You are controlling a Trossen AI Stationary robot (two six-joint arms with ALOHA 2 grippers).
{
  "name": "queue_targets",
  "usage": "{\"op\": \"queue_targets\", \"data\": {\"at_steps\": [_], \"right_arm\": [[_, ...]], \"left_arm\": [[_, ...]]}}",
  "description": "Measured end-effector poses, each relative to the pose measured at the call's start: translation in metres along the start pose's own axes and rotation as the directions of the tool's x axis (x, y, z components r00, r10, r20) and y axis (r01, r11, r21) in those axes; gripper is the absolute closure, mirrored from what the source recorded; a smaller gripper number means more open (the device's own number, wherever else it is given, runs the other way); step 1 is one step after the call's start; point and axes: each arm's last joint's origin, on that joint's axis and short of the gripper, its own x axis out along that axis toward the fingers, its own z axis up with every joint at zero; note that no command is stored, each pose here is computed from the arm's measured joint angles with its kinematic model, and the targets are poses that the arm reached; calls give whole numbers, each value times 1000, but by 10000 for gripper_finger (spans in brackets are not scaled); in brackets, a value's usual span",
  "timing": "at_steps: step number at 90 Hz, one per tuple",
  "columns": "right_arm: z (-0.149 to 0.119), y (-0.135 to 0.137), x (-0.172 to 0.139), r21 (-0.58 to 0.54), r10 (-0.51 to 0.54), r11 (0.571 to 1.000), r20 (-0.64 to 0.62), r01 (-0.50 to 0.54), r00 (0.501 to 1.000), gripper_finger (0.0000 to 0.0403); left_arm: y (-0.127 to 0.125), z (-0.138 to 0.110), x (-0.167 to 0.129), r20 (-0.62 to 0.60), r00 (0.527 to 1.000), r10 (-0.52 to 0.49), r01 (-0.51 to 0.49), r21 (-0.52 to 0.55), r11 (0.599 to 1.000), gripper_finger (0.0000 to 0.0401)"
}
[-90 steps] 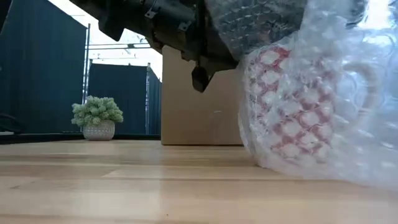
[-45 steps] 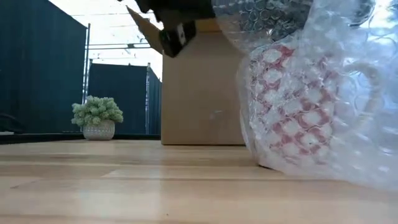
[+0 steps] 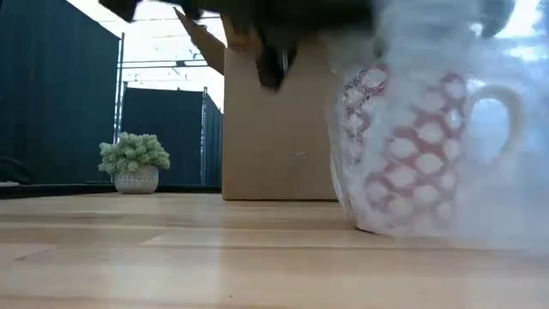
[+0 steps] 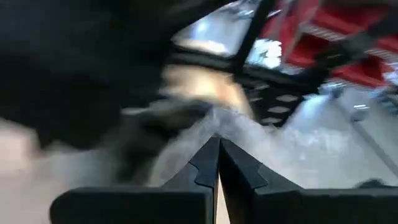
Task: Wrap mug
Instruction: Wrap the red mug with the bubble wrap
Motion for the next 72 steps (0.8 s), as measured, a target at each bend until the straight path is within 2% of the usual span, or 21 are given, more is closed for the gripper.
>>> {"op": "queue_targets", "data": {"at_steps": [12, 28, 38, 51, 61, 72], "right_arm": [[0, -1, -2, -7, 6, 1000, -2, -6, 1000, 218], [-3, -9, -18, 9, 4, 1000, -12, -4, 1000, 218], [-3, -14, -46, 27, 51, 998, 24, -52, 998, 218], [-7, -19, -66, 19, 82, 996, 43, -82, 996, 218], [-10, -20, -88, -26, 141, 990, 86, -139, 986, 218], [-15, -9, -106, -94, 236, 970, 161, -223, 958, 218]], "left_arm": [[14, -1, 6, -4, 1000, 26, -26, -43, 999, 400], [21, -12, 14, -31, 997, 67, -68, -39, 997, 400], [24, -14, 14, -31, 994, 101, -102, -36, 994, 400], [23, -14, 14, -22, 995, 99, -100, -32, 994, 400], [23, -14, 14, -21, 995, 98, -98, -38, 994, 400], [23, -14, 14, -20, 996, 90, -91, -34, 995, 400]]}}
